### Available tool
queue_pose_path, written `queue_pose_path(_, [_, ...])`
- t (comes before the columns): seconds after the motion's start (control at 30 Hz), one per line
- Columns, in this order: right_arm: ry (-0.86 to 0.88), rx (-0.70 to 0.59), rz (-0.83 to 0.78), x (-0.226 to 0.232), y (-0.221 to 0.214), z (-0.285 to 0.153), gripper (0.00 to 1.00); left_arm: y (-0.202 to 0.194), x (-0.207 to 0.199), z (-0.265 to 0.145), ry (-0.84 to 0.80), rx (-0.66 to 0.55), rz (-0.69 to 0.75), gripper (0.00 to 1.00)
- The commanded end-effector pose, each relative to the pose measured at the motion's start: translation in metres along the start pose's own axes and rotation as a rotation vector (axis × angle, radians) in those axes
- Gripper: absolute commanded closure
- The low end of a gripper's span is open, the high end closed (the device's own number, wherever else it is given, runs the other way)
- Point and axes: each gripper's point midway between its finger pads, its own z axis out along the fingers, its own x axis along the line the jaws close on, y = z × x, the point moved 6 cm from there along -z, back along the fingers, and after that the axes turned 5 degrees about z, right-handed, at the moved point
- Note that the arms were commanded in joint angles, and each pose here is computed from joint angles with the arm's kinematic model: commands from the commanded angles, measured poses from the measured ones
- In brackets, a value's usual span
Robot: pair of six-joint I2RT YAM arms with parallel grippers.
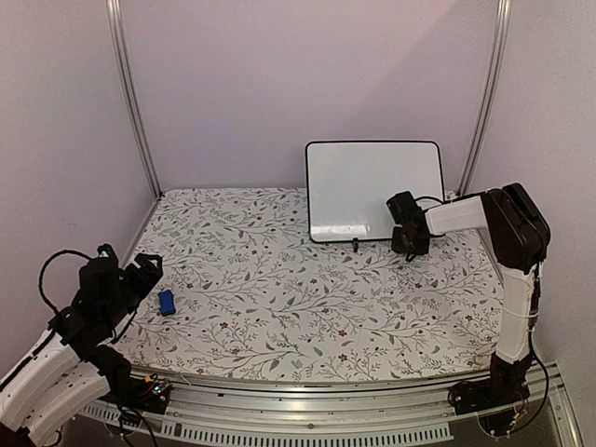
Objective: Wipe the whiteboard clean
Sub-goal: Move the whiteboard to the center of the board, then reset both arms
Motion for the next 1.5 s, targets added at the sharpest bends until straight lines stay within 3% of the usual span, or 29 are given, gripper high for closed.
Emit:
queue_pose_path(0.0, [-0.042,0.040,-0.068,-0.016,-0.007,0.016,0.52,-0.008,0.002,0.001,-0.001,0.032,0.005,0.07])
queue_pose_path(0.13, [0.014,0.067,-0.066,-0.019,-0.013,-0.001,0.37,-0.007,0.000,-0.001,-0.008,0.036,0.005,0.07])
queue_pose_path(0.23, [0.040,0.080,-0.088,-0.021,-0.031,-0.024,0.18,-0.007,-0.001,-0.002,-0.014,0.039,0.006,0.07])
queue_pose_path(0.37, [0.162,0.066,-0.116,-0.010,-0.047,-0.081,0.01,-0.005,-0.011,-0.005,-0.059,0.057,0.033,0.04])
queue_pose_path(0.6, [0.563,-0.026,-0.265,0.025,-0.052,-0.226,0.01,-0.010,-0.067,0.001,-0.229,0.210,0.326,0.00])
queue_pose_path(0.77, [0.966,-0.143,-0.286,0.009,-0.037,-0.313,0.01,-0.032,-0.126,-0.004,-0.325,0.280,0.577,0.00])
queue_pose_path(0.87, [1.147,-0.243,-0.324,-0.014,-0.035,-0.353,0.01,-0.045,-0.167,-0.025,-0.482,0.268,0.726,0.00])
queue_pose_path(1.0, [1.314,-0.271,-0.394,-0.034,-0.046,-0.383,0.01,-0.057,-0.196,-0.056,-0.743,0.310,0.812,0.00])
queue_pose_path(1.13, [1.489,-0.273,-0.493,-0.048,-0.066,-0.406,0.01,-0.062,-0.201,-0.084,-0.939,0.361,0.838,0.00])
queue_pose_path(1.47, [1.520,-0.352,-0.581,-0.063,-0.074,-0.412,0.01,-0.063,-0.197,-0.103,-1.030,0.446,0.960,0.00])
